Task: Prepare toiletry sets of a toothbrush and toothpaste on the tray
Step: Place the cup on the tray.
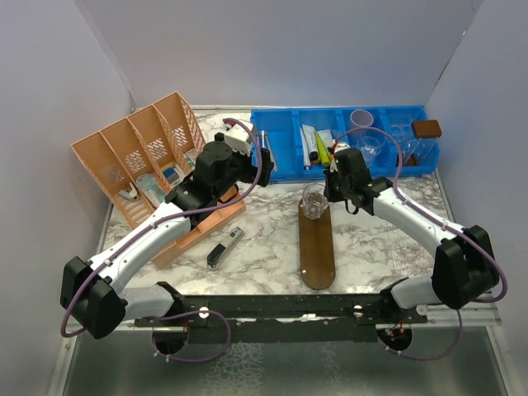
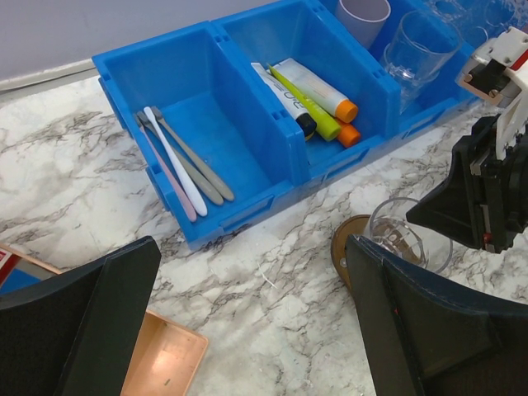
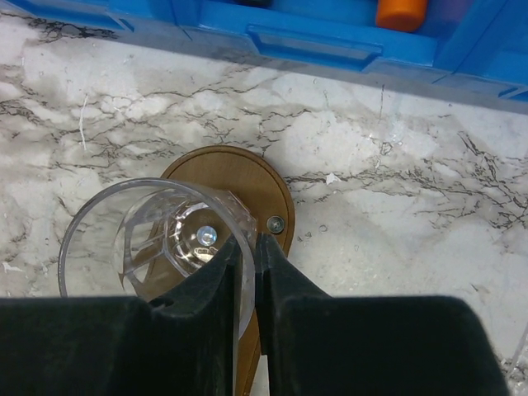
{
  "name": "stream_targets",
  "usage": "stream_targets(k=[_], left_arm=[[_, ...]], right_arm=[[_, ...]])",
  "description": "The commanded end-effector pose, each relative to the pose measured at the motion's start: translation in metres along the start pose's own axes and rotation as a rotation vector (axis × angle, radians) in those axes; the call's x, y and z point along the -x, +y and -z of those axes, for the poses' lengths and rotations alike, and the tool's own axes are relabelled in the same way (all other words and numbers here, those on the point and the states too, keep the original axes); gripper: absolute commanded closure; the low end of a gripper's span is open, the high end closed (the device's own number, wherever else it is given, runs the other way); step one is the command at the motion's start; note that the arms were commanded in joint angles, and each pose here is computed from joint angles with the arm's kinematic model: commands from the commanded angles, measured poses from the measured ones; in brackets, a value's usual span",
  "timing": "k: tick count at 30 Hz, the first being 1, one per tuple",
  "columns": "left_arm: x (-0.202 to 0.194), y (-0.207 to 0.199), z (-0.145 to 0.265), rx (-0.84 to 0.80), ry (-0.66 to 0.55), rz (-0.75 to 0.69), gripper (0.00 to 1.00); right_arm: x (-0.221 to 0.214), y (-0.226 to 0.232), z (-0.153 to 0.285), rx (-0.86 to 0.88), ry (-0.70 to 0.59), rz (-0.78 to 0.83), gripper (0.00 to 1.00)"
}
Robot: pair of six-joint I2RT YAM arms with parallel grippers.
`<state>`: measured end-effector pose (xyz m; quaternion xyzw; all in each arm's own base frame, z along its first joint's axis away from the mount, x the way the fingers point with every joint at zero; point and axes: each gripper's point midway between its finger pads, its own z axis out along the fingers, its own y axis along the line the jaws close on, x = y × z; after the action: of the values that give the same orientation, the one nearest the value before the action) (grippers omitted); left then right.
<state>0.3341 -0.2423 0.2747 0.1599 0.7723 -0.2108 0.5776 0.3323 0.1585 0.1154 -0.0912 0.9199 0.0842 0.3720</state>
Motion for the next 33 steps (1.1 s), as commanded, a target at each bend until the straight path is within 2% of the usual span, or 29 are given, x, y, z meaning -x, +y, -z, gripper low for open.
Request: stream_targets(k=[1, 7, 12, 17, 24, 30, 33], left_arm=[[0.008, -0.008, 0.0, -0.03, -0.012, 0.006, 0.01], [0.008, -0.008, 0.0, -0.034, -0.011, 0.008, 0.01], [0.009, -0.008, 0.001, -0.033, -0.012, 0.006, 0.01], [0.012, -0.009, 0.003, -0.037, -0.017, 0.009, 0.01], [0.013, -0.012, 0.004, -0.052, -0.02, 0.018, 0.01], [0.013, -0.011, 0.004, -0.046, -0.022, 0.015, 0.01], [0.013, -0.009, 0.004, -0.036, -0.022, 0.013, 0.01]], right_arm=[[0.011, 0.004, -0.005, -0.005, -0.04, -0.01, 0.85], [0.023, 0.008, 0.011, 0.016, -0.059, -0.013, 0.58], [0.052, 0.004, 0.06, 0.014, -0.168, -0.017, 0.45], [0.051, -0.013, 0.103, -0.031, -0.252, -0.028, 0.41], [0.04, -0.053, 0.127, -0.231, -0.288, -0.087, 0.42], [0.066, -0.087, 0.129, -0.436, -0.33, -0.139, 0.45], [0.091, -0.107, 0.121, -0.478, -0.355, -0.18, 0.49]])
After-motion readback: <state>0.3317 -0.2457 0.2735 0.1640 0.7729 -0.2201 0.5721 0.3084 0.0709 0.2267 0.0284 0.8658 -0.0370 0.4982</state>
